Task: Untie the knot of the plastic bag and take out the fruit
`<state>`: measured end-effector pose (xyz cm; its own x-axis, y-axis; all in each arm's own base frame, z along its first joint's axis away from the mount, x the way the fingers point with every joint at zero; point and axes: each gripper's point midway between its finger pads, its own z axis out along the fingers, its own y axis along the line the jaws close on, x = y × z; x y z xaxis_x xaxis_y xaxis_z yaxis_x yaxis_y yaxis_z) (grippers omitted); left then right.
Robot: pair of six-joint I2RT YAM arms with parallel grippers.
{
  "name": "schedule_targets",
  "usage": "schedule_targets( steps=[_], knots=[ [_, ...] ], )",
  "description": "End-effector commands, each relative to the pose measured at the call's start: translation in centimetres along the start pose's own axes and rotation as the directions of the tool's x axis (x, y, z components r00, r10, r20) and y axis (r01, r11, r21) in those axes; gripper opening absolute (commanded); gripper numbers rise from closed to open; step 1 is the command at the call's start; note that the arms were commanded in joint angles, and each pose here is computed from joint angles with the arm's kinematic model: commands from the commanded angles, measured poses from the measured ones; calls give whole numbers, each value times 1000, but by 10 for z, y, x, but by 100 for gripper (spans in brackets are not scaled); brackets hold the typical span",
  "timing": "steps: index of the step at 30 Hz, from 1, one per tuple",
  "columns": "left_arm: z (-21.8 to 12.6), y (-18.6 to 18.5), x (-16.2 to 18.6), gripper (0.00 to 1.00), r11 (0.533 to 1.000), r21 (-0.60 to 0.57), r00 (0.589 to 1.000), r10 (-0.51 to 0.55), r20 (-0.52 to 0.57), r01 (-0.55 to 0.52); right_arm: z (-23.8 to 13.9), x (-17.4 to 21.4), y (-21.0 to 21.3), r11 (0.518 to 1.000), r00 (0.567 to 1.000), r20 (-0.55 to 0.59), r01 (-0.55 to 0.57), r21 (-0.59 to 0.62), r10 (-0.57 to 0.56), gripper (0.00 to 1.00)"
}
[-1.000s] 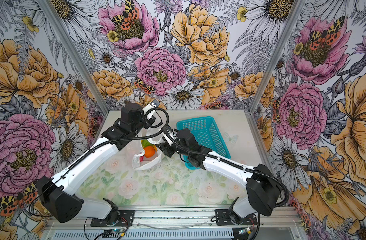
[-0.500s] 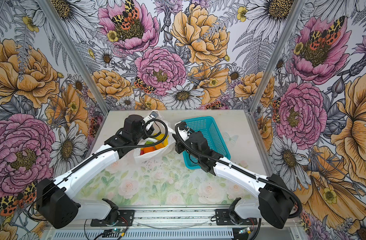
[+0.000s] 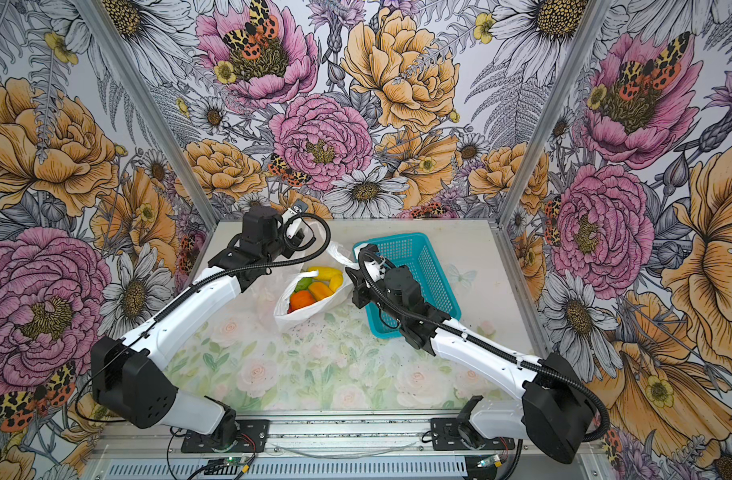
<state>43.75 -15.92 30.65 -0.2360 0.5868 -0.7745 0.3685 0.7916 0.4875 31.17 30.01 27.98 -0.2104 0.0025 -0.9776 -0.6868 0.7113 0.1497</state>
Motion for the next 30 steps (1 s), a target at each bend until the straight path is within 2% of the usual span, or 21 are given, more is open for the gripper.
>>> schedule_targets(
  steps=[1, 5, 9, 17, 20, 21, 23, 24, 25, 26, 30],
  knots=[
    [-30, -17, -20, 63, 984, 159, 994, -92, 62, 81, -1, -9, 0, 1000, 999, 37, -18, -13, 18, 0],
    [-46, -21, -16, 74, 974, 193, 989, -131, 72, 115, -3, -9, 2, 999, 999, 37, -26, -30, 27, 0],
    [-45, -29, -6, 78, 972, 209, 993, -113, 30, 104, -4, -12, 5, 998, 998, 44, -31, -49, 34, 0],
    [-1, -44, 33, 81, 975, 206, 989, -61, -132, 88, -2, -11, 5, 998, 998, 44, -37, -52, 39, 0],
    [23, -38, 47, 80, 986, 155, 980, -38, -196, 70, -2, -10, 5, 998, 998, 43, -36, -52, 38, 0],
    [30, -32, 51, 76, 989, 131, 976, -35, -215, 65, -2, -10, 5, 998, 998, 42, -37, -53, 39, 0],
    [43, -18, 53, 60, 995, 82, 971, -37, -237, 57, -2, -10, 4, 998, 998, 44, -37, -48, 39, 0],
    [48, -10, 50, 47, 996, 75, 972, -32, -232, 51, -2, -9, 2, 998, 998, 44, -37, -43, 39, 0],
    [51, -4, 46, 22, 996, 81, 974, -24, -226, 44, -2, -8, 1, 999, 998, 49, -39, -37, 41, 0],
    [53, 2, 38, 1, 996, 82, 977, -15, -214, 33, -1, -7, -1, 999, 998, 51, -41, -32, 43, 0],
    [50, 31, -6, 0, 999, 38, 987, 13, -158, -7, 11, -1, -6, 997, 997, 36, -65, -29, 66, 0]
  ],
)
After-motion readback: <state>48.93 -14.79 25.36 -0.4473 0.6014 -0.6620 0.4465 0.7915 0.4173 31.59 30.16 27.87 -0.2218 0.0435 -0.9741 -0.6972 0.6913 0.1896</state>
